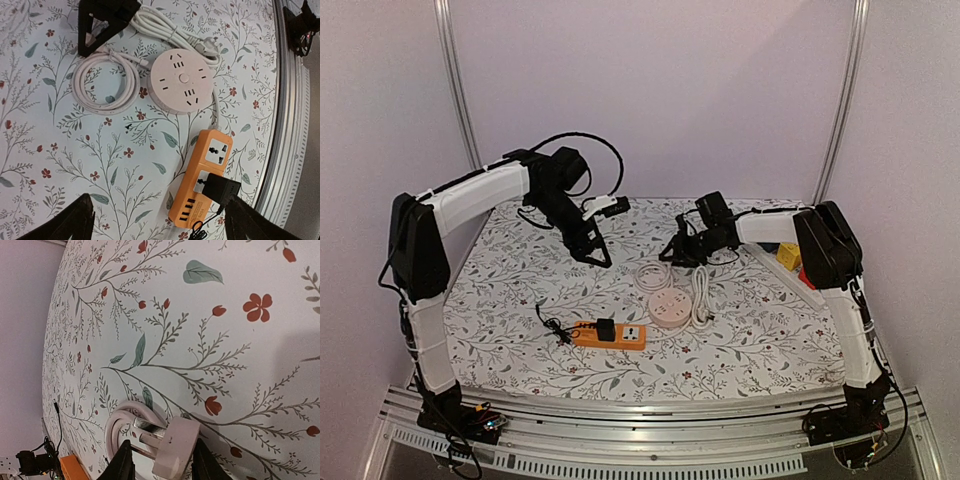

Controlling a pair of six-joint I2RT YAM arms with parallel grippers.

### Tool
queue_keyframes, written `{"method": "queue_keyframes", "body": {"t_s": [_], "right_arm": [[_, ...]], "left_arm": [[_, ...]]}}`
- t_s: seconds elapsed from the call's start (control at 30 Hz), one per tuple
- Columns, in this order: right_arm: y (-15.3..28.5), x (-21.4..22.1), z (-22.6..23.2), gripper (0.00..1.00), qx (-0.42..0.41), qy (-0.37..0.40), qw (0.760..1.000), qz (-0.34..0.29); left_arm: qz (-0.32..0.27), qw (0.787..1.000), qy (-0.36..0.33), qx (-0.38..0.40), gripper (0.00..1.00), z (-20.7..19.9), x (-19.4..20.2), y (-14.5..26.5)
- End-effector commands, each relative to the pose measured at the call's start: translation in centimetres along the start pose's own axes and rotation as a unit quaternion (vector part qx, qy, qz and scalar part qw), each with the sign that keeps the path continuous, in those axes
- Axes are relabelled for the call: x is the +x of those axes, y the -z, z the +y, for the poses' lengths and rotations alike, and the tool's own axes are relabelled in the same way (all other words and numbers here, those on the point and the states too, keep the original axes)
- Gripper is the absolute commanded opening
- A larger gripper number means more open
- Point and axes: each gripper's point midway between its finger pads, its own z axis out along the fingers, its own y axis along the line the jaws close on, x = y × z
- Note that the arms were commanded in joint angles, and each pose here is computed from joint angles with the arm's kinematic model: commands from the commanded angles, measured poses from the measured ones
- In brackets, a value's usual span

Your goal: Insert the plug

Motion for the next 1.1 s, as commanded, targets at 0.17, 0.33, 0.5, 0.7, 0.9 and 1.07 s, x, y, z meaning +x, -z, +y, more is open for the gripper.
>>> {"method": "queue_keyframes", "body": {"t_s": [0.17, 0.33, 0.5, 0.7, 0.9, 1.07], "right_arm": [[3.5, 0.1, 4.9, 0.12, -0.046, 0.076, 0.996, -0.011], [8.1, 0.1, 7.8, 0.12, -0.044, 0.126, 0.990, -0.049], [12.7, 0.1, 9.8, 0.10, -0.030, 0.155, 0.981, -0.109], [17.2, -0.6, 12.7, 0.07, -0.036, 0.190, 0.967, -0.165], [19.7, 0.2, 16.0, 0.06, -0.069, 0.221, 0.956, -0.181], [21.9, 2.3, 19.4, 0.05, -0.114, 0.260, 0.941, -0.183]], "left_arm": [[-0.012, 0.999, -0.019, -0.027, 0.90, -0.2, -0.8, 1.8], [-0.014, 0.999, -0.017, -0.033, 0.90, -0.2, -1.1, 2.4], [-0.016, 0.999, -0.012, -0.042, 0.90, -0.3, -1.5, 3.3], [-0.030, 0.999, -0.020, -0.039, 0.91, -1.6, -2.1, 4.5], [-0.023, 0.994, -0.103, -0.015, 0.96, -5.6, -3.0, 4.5], [-0.026, 0.979, -0.197, -0.043, 0.99, -8.1, -5.8, 3.8]]}}
